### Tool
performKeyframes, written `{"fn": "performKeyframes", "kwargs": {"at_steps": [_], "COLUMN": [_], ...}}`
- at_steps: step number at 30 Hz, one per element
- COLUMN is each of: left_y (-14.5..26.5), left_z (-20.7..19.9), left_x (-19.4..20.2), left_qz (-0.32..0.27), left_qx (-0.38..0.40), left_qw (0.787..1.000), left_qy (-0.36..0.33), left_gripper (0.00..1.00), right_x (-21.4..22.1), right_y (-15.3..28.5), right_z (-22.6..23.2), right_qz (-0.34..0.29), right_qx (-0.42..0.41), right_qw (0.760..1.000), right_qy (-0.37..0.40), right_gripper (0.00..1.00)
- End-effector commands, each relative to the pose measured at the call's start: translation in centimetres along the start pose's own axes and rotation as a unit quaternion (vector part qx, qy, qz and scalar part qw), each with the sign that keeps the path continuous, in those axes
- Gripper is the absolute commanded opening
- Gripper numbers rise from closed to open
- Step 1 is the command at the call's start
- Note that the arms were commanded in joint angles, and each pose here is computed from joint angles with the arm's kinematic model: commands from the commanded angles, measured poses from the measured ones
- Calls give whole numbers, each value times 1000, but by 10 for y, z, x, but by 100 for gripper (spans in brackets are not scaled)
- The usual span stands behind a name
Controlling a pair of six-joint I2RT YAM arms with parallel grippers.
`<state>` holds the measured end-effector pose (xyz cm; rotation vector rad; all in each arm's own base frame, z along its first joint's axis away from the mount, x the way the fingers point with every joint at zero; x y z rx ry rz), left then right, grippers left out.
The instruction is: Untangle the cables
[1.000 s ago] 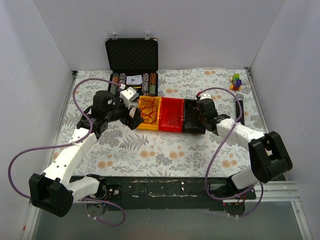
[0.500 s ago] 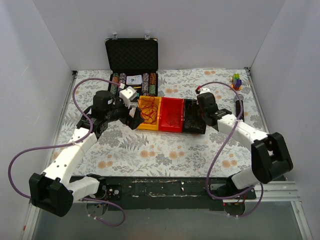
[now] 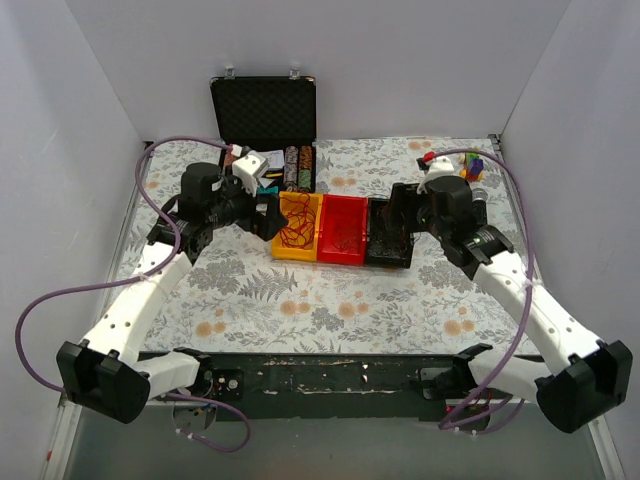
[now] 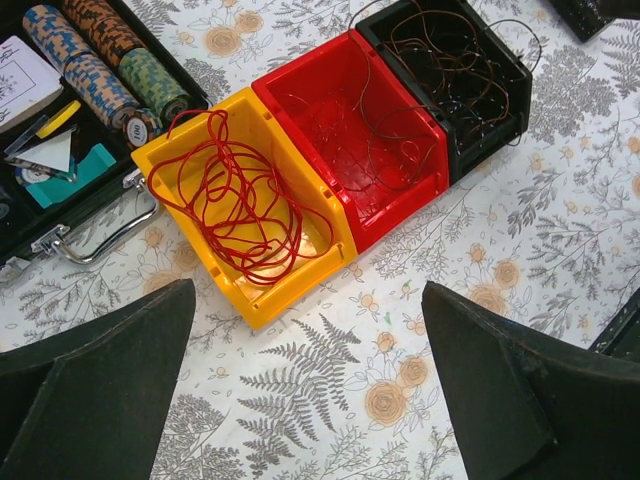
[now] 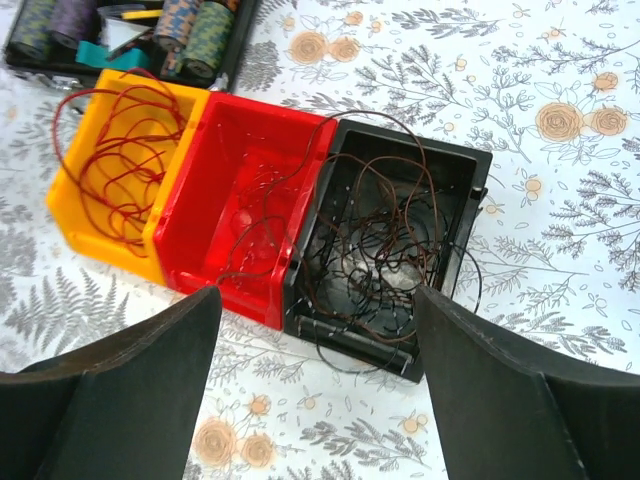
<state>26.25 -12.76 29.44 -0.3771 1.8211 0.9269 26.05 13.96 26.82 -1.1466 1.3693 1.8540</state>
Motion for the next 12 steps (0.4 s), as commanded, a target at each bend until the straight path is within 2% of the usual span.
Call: {"fn": "performKeyframes", "kwargs": {"at_steps": [1,12], "left_y": [6,10], "left_z": [-1,17], "left_x": [-9,-18], "left_qz": [-2,-3], "left_qx": [-13,-38], "left_qw": [999,995], "left_qy": [44,95], "left_gripper": [98,98], "right_x": [1,4], "right_y": [29,56], "right_z": [3,-3], "right_qz": [-22,-32], "right_qx": [-35,-32], "right_qw": [999,999], "right_qy": [-3,16], "right_gripper": [86,89]}}
Point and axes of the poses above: each gripper's point midway between its finger pads, its own y axis back along the fingers, its own z axis along the line the jaws close on, x = y × z, the point moved 8 cm from there along y, back along the fingers, and after that the axes turned 6 degrees about y, right-handed, at the moved point
